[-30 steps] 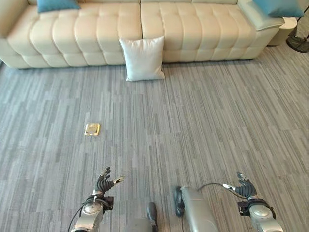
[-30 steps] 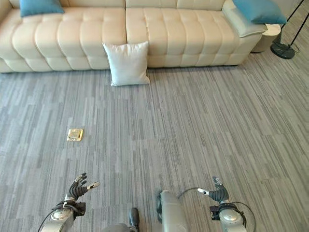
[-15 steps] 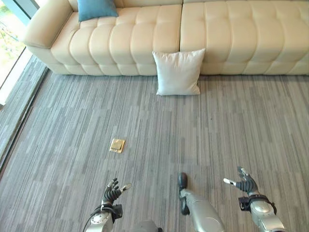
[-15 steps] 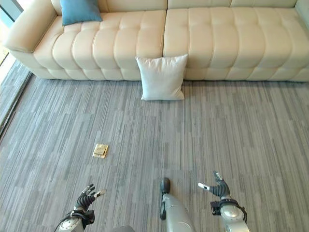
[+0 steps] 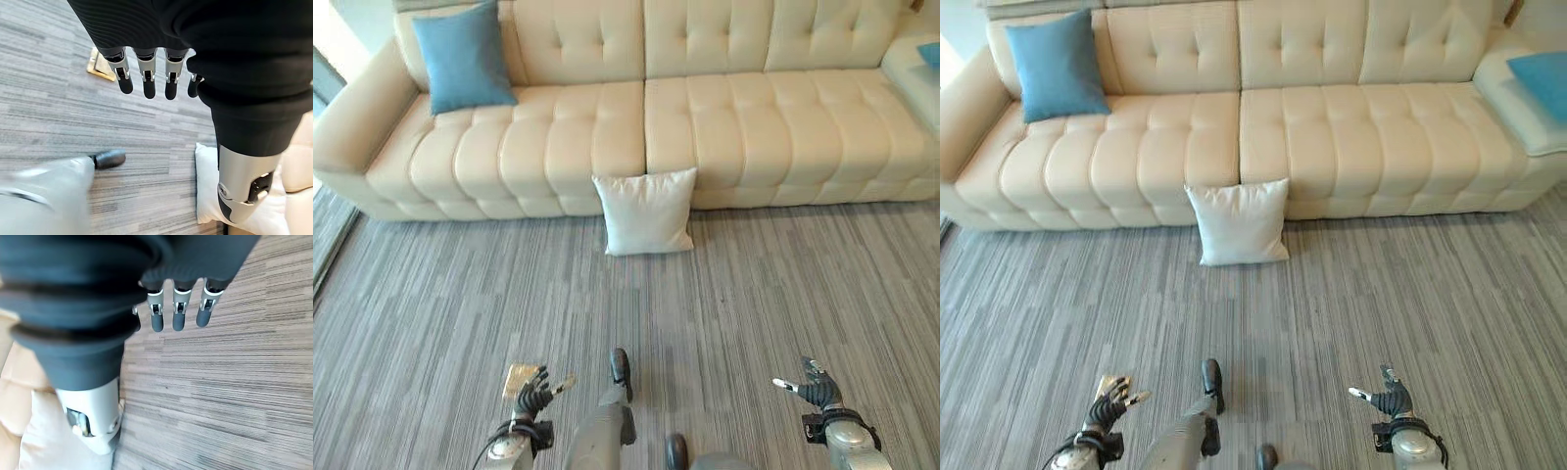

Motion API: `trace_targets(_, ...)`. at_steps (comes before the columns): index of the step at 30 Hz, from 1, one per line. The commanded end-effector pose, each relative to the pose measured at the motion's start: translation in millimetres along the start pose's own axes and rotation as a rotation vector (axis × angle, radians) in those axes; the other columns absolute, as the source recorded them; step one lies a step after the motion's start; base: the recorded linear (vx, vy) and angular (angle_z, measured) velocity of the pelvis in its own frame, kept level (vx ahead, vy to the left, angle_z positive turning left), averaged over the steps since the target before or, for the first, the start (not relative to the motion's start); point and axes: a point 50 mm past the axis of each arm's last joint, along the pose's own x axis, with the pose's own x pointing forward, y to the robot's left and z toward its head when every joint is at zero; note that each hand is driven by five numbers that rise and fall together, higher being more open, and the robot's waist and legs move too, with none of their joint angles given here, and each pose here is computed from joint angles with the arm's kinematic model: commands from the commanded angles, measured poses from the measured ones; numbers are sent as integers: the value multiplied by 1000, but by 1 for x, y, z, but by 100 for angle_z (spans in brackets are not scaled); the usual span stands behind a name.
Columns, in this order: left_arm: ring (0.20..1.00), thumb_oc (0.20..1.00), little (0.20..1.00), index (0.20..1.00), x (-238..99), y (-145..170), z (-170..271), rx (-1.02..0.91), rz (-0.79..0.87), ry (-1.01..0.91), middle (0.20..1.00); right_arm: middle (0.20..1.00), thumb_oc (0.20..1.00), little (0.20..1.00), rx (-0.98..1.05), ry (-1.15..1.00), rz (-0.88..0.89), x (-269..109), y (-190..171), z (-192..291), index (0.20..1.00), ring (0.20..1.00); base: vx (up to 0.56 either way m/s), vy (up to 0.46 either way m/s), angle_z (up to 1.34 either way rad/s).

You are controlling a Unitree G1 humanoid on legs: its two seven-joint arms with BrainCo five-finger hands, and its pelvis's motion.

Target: Pick up all the scattered cushions and arrange them neatly on the sofa.

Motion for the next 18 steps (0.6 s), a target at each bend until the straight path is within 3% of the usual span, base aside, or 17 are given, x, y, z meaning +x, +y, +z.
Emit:
trace_targets(1, 1000, 1000, 1000, 1000, 7, 3, 29, 49, -5, -109, 1000, 1000, 1000, 1000, -23, -127, 13, 6, 0, 30, 1000, 1000, 366, 164, -47)
trace_targets(9, 1000, 1000, 1000, 1000, 11, 6, 41, 44, 21, -144, 1000, 1000, 1000, 1000, -28, -182, 61, 10, 13, 48, 1000, 1000, 316, 95, -10)
trace_targets(18, 1000, 1000, 1000, 1000, 12, 4, 34, 61, 24, -115, 1000, 1000, 1000, 1000, -60, -164, 49, 11, 6, 45, 1000, 1000, 379, -113, 17)
